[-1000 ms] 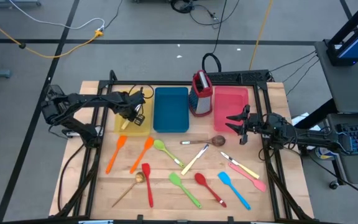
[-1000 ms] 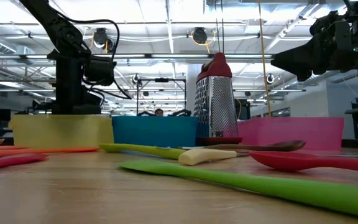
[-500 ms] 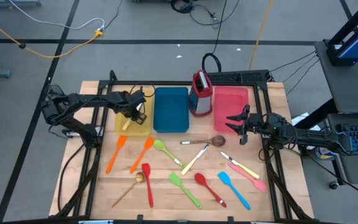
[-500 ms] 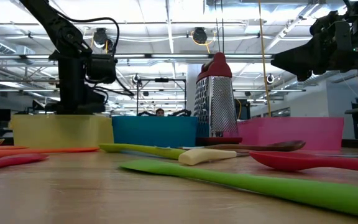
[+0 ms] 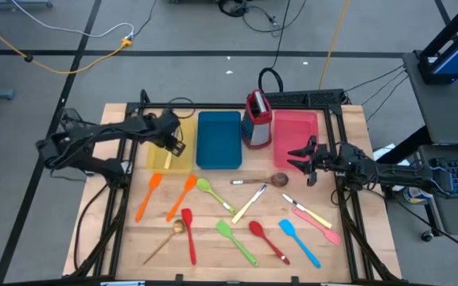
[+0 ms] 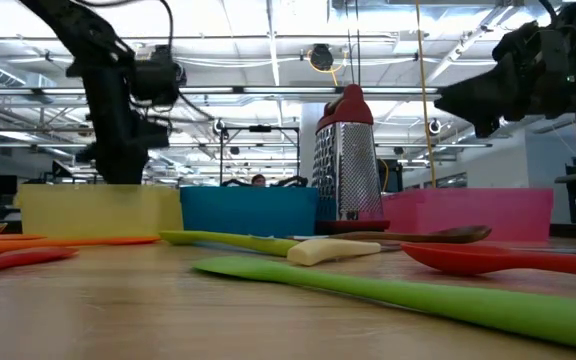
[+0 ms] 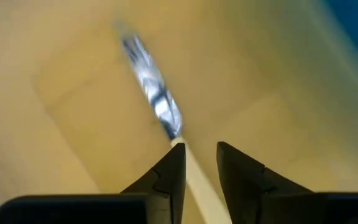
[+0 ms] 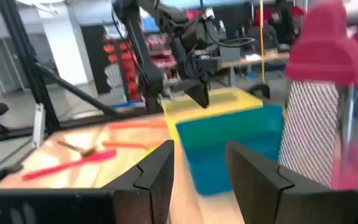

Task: Pick & Place Kitchen Items
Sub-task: Put the left yellow table knife into the yellow bin

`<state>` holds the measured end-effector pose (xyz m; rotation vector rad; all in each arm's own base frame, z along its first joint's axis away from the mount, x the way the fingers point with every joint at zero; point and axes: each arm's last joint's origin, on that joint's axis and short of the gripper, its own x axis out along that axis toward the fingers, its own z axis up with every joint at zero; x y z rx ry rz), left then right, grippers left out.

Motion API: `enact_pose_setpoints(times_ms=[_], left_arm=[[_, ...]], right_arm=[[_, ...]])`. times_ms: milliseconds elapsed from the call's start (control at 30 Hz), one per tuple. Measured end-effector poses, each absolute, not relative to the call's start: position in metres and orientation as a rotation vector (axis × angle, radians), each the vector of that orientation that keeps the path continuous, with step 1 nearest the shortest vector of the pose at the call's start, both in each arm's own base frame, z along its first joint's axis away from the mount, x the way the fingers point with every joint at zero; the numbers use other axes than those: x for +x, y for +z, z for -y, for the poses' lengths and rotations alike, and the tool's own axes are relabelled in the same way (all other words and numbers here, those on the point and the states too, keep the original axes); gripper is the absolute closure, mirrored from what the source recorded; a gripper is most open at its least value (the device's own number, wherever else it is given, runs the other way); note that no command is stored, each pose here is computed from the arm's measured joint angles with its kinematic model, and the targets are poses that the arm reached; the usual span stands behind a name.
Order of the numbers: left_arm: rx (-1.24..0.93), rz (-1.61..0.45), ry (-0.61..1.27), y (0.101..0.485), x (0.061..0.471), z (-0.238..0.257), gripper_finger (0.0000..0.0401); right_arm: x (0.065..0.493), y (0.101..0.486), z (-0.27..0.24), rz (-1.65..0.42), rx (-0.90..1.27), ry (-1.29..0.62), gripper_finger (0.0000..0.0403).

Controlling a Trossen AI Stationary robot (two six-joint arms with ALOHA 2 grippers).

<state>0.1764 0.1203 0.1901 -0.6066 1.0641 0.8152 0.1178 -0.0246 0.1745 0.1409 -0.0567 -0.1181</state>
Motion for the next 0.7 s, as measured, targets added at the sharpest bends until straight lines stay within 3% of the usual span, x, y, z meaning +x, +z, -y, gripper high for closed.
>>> enact_pose_setpoints(times_ms=[233,533,700], left_arm=[[-0.531,-0.786,0.747,0.234,0.167,-0.102,0.0309],[-0.356,-0.464,0.590,0.272,0.177,-0.085,0.0308],[-0.214,-0.344,0.504,0.285,0.188,-0.079,0.0308]], right_arm=[[0.122,0.188,0.019,0.193,0.193,-0.013,0.0261],[0.144,0.174,-0.003,0.063,0.169,0.108,0.0261],[0.174,0.190,-0.016,0.016,0.055,0.182,0.0261]])
